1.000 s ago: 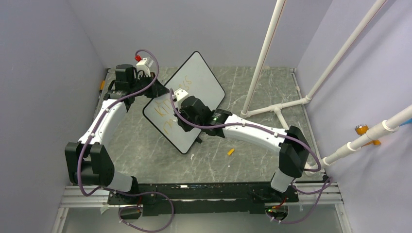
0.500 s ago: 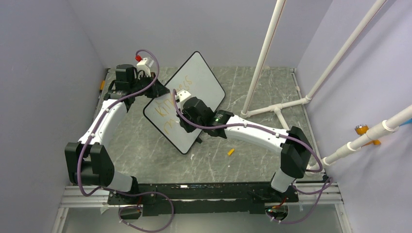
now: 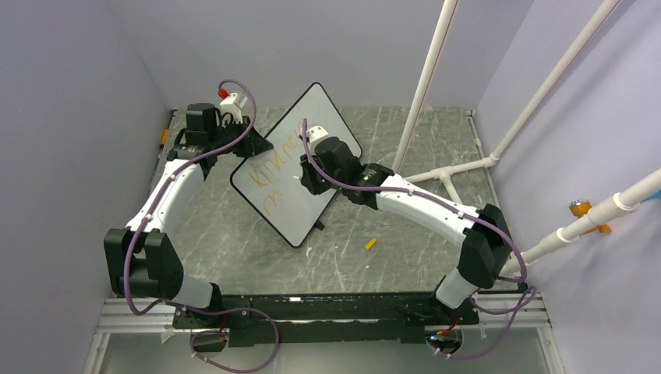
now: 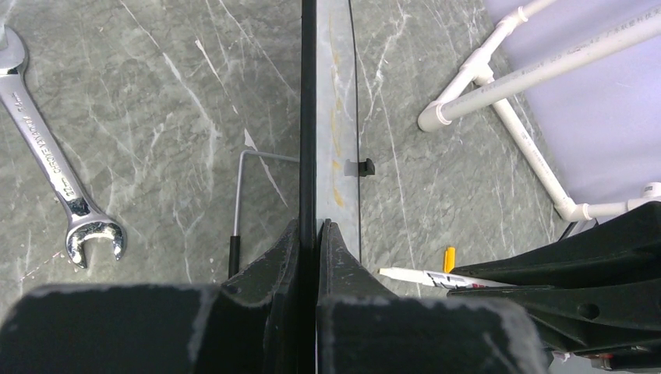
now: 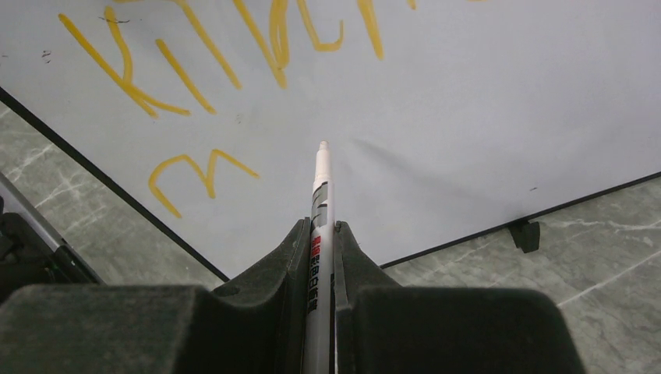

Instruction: Write a sentence on the whiteboard

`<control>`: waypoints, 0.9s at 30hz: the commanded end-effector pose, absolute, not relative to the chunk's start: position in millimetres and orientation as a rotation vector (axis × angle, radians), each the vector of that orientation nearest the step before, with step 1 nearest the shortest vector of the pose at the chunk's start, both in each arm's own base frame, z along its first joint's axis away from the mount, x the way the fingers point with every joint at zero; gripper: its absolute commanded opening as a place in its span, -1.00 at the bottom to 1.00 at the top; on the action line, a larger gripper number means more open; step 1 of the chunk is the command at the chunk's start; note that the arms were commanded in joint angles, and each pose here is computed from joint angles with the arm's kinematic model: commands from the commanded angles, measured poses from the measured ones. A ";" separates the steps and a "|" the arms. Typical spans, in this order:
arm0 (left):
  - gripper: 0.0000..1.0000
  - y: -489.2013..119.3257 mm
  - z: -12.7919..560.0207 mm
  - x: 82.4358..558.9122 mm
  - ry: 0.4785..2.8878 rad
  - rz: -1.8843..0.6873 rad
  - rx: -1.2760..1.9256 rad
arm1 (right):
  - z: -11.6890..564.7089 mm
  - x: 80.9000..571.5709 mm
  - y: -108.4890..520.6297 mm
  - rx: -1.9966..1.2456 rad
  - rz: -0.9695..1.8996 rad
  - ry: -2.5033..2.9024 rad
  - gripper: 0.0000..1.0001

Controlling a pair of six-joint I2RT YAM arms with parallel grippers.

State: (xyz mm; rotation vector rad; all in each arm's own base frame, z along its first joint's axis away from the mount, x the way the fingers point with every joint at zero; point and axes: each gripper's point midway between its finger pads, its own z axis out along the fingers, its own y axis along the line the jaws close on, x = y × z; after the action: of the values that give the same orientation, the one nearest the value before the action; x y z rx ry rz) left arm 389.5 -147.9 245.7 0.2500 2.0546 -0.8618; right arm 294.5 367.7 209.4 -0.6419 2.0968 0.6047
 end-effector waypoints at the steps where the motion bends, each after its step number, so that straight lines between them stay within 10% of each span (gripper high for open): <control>1: -1.00 -142.7 270.3 400.6 1.939 -0.759 0.342 | 229.0 299.3 380.6 -0.638 0.669 2.045 -1.00; 27: -1.00 -144.7 271.6 399.6 1.934 -0.772 0.352 | 213.6 275.4 413.1 -0.792 0.772 2.056 -1.00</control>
State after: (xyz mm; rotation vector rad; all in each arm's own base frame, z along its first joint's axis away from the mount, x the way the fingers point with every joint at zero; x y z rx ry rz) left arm 389.0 -148.9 246.6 0.2571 2.0504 -0.8695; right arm 287.7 396.8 201.3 -0.7376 2.1082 0.7063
